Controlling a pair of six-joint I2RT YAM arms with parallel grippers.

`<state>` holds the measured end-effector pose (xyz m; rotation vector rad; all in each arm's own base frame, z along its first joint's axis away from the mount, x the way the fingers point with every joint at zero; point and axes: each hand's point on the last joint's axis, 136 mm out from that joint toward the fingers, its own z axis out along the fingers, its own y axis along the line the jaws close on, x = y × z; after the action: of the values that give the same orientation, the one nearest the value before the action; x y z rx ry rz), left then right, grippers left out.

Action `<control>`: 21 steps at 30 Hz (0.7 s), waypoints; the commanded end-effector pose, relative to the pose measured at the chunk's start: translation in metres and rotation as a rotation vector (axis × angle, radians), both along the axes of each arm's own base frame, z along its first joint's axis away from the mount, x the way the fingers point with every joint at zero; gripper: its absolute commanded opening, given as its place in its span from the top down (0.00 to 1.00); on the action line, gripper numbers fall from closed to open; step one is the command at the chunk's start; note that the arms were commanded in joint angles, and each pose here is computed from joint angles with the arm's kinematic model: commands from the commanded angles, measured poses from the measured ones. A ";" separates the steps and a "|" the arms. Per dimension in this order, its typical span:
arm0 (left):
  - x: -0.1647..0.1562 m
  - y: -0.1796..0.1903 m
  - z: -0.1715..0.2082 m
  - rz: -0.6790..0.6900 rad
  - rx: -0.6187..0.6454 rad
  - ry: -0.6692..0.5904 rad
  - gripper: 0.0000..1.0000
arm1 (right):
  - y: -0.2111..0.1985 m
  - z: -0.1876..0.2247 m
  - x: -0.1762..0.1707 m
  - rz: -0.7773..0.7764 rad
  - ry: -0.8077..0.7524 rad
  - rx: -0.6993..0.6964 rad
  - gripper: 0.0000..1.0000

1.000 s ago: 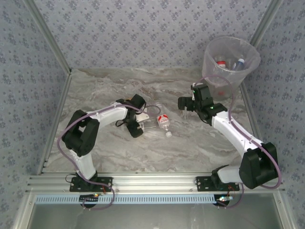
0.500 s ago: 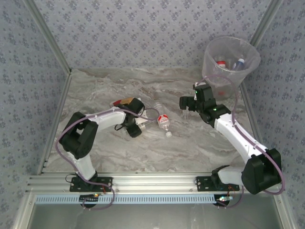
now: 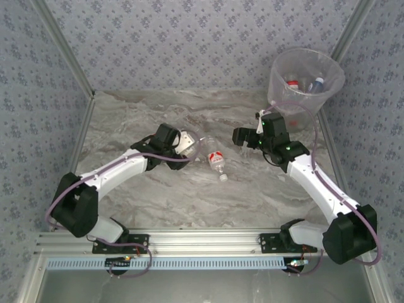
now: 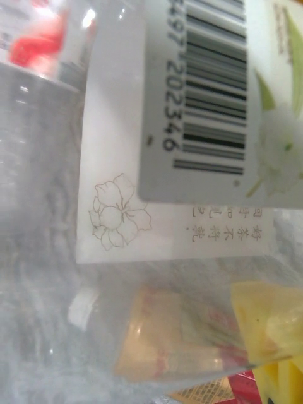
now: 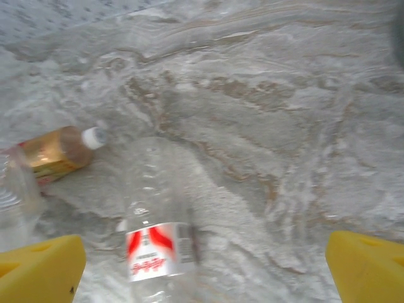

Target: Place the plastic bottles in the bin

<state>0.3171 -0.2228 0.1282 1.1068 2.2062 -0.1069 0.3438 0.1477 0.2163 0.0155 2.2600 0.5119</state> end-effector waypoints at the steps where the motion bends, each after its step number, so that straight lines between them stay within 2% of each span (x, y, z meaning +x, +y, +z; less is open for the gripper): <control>1: -0.002 -0.016 0.024 0.011 -0.167 -0.030 0.98 | 0.024 0.015 -0.009 0.050 0.027 0.196 0.00; 7: -0.009 -0.031 0.052 -0.001 -0.356 -0.048 1.00 | 0.058 0.036 -0.017 0.164 0.047 0.397 0.00; 10: -0.012 -0.034 0.060 -0.003 -0.388 -0.053 1.00 | 0.073 0.044 -0.024 0.231 0.057 0.415 0.00; 18: -0.012 -0.045 0.067 -0.006 -0.349 -0.125 1.00 | 0.119 0.065 -0.033 0.374 -0.015 0.467 0.00; 21: -0.016 -0.051 0.067 -0.035 -0.345 -0.124 1.00 | 0.124 0.070 -0.028 0.352 -0.056 0.465 0.00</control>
<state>0.2977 -0.2683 0.1819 0.9378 2.0182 -0.4087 0.3081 0.2632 0.2569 -0.1567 2.1589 1.1714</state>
